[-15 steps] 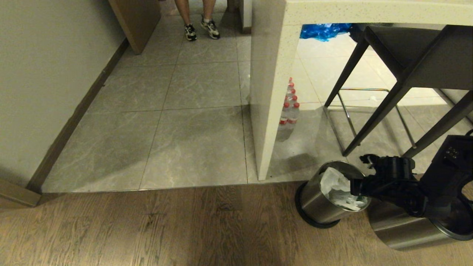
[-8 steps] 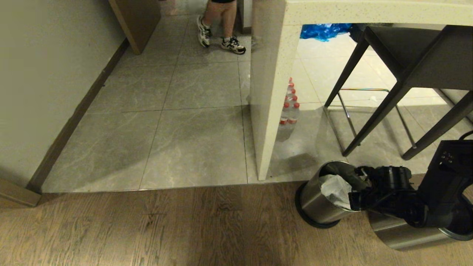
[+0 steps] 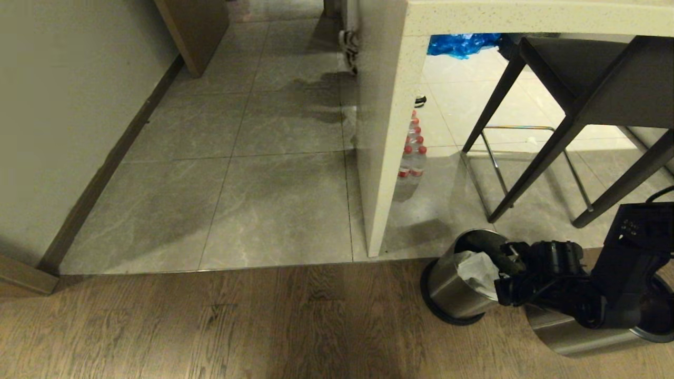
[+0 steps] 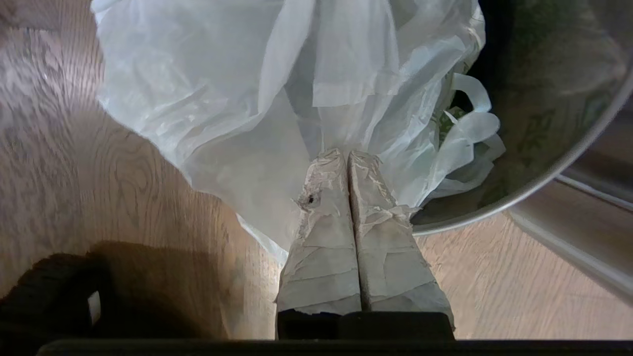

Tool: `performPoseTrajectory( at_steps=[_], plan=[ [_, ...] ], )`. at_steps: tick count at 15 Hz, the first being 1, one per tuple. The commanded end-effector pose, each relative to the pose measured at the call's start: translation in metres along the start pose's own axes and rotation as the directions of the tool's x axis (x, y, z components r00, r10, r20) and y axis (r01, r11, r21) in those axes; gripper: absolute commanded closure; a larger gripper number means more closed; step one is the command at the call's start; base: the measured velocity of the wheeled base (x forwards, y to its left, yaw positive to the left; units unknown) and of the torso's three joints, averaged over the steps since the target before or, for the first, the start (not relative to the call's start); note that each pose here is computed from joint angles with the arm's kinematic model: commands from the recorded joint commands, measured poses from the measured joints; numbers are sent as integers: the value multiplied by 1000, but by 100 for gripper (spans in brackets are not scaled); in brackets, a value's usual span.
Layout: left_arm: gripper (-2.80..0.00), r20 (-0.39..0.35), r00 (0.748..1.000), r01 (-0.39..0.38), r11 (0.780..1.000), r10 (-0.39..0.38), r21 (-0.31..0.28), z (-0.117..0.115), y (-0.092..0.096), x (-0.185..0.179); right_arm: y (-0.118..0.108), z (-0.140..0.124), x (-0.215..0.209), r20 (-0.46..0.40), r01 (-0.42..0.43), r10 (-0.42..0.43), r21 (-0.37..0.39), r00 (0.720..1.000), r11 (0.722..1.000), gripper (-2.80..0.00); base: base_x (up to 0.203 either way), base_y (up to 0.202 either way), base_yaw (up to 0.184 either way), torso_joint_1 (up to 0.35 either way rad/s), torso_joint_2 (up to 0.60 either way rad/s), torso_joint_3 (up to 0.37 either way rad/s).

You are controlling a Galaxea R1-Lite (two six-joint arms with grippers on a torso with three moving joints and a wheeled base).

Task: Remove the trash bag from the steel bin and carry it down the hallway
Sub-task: Pick up the trash bag

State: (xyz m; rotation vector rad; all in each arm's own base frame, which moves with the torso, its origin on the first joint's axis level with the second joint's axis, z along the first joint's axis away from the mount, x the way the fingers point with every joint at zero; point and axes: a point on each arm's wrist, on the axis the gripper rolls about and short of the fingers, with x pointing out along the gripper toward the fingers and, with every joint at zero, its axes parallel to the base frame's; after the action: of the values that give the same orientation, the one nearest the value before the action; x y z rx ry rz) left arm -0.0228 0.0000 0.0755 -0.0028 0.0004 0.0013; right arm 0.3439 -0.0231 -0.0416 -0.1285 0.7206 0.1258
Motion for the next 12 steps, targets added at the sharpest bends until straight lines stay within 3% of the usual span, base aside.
performPoseTrajectory(
  at_steps=[1,2,3,8,12],
  plan=[
    [0,0,1000,0,1000,0,0,0,0,0,1,-2,1,-5,-3,3,-18,1000,1000,0,0,0,0,0,0,0],
    [0,0,1000,0,1000,0,0,0,0,0,1,-1,0,-9,-5,5,-52,1000,999,-280,0,0,0,0,0,0],
    [0,0,1000,0,1000,0,0,0,0,0,1,0,-1,-4,-6,6,-82,1000,997,-280,0,0,0,0,0,0],
    [0,0,1000,0,1000,0,0,0,0,0,1,2,-3,9,-6,7,-95,1000,995,-280,0,0,0,0,0,0],
    [0,0,1000,0,1000,0,0,0,0,0,1,1,-9,2,-4,4,-221,1000,975,-280,0,0,0,0,0,0]
  ],
)
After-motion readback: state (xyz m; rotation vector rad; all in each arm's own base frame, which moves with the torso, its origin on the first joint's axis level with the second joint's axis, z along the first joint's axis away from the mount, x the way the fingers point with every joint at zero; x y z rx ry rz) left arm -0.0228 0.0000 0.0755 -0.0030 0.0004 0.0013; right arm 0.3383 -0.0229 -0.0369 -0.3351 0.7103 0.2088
